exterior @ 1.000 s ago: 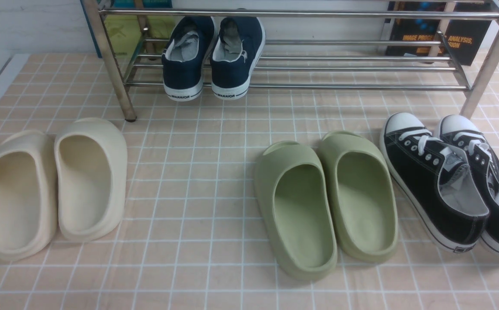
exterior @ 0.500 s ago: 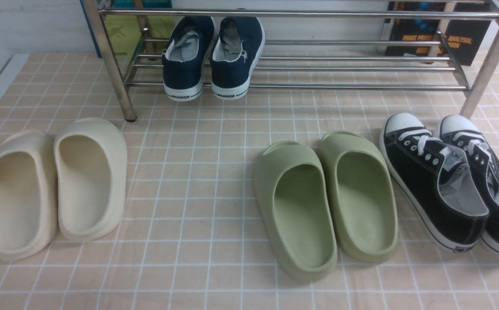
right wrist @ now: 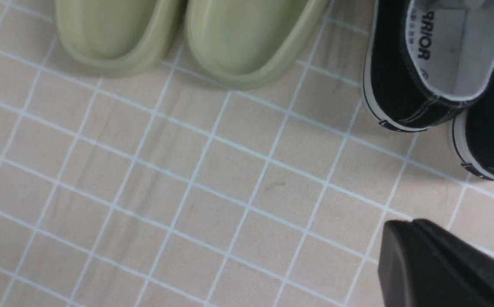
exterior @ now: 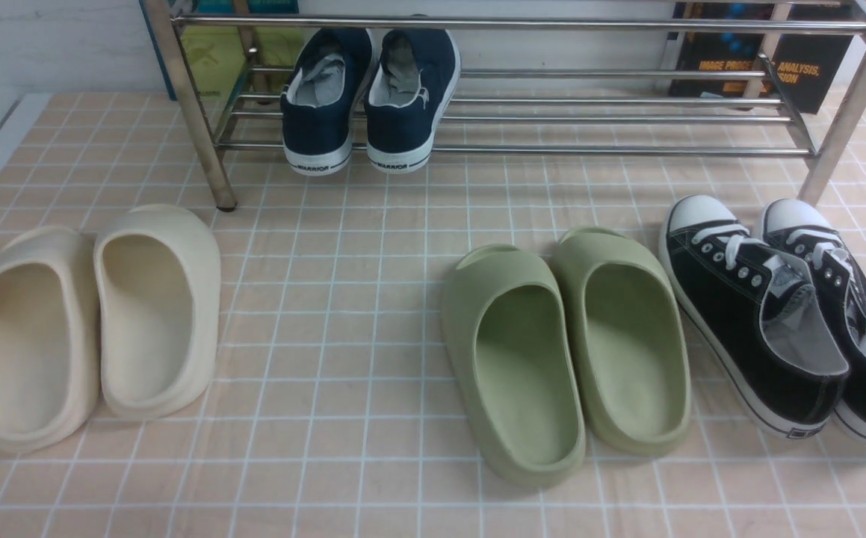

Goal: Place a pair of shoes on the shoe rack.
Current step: Use the right arm to grab the shoe closest to it

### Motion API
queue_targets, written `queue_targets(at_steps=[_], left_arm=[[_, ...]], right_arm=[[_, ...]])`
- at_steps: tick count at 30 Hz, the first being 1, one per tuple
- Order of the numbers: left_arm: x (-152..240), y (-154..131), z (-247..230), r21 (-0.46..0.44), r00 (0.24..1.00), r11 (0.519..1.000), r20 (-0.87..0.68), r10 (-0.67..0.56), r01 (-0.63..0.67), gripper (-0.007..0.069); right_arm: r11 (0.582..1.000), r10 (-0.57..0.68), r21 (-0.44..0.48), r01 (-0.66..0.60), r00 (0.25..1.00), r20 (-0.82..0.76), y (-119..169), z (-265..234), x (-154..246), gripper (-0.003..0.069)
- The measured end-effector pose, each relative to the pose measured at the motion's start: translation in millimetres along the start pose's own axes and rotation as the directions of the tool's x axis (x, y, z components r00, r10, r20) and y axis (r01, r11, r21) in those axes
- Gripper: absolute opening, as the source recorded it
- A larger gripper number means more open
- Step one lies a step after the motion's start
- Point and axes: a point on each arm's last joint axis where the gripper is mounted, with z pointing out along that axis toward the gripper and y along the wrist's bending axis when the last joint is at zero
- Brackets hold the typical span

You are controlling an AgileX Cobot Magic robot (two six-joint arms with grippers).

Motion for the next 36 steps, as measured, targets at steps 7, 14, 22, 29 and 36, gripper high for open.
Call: queue_targets(at_steps=[7, 14, 22, 29, 36], left_arm=[[0, 0, 0, -0.002, 1.000, 1.000, 0.000, 0.005, -0.005, 0.0220], [0, 0, 0, -0.003, 1.000, 1.000, 0.000, 0.007, -0.007, 0.0222], [0, 0, 0, -0.003, 1.000, 1.000, 0.000, 0.007, -0.007, 0.0225], [0, 0, 0, -0.003, 1.000, 1.000, 0.000, 0.007, -0.007, 0.0233], [0, 0, 0, -0.003, 1.000, 1.000, -0.001, 0.006, -0.007, 0.0235]], right_arm=[[0.999, 0.038, 0.033, -0.034, 0.994, -0.103, -11, 48, -40, 0.0097], [0.997, 0.015, 0.079, 0.000, 0.980, -0.197, -23, 102, -49, 0.0451], [0.995, -0.004, 0.099, 0.024, 0.981, -0.194, -30, 144, -57, 0.0465], [0.994, -0.009, 0.103, 0.031, 0.979, -0.206, -31, 151, -56, 0.0055], [0.994, -0.004, 0.102, 0.026, 0.979, -0.202, -28, 119, -66, -0.0003]])
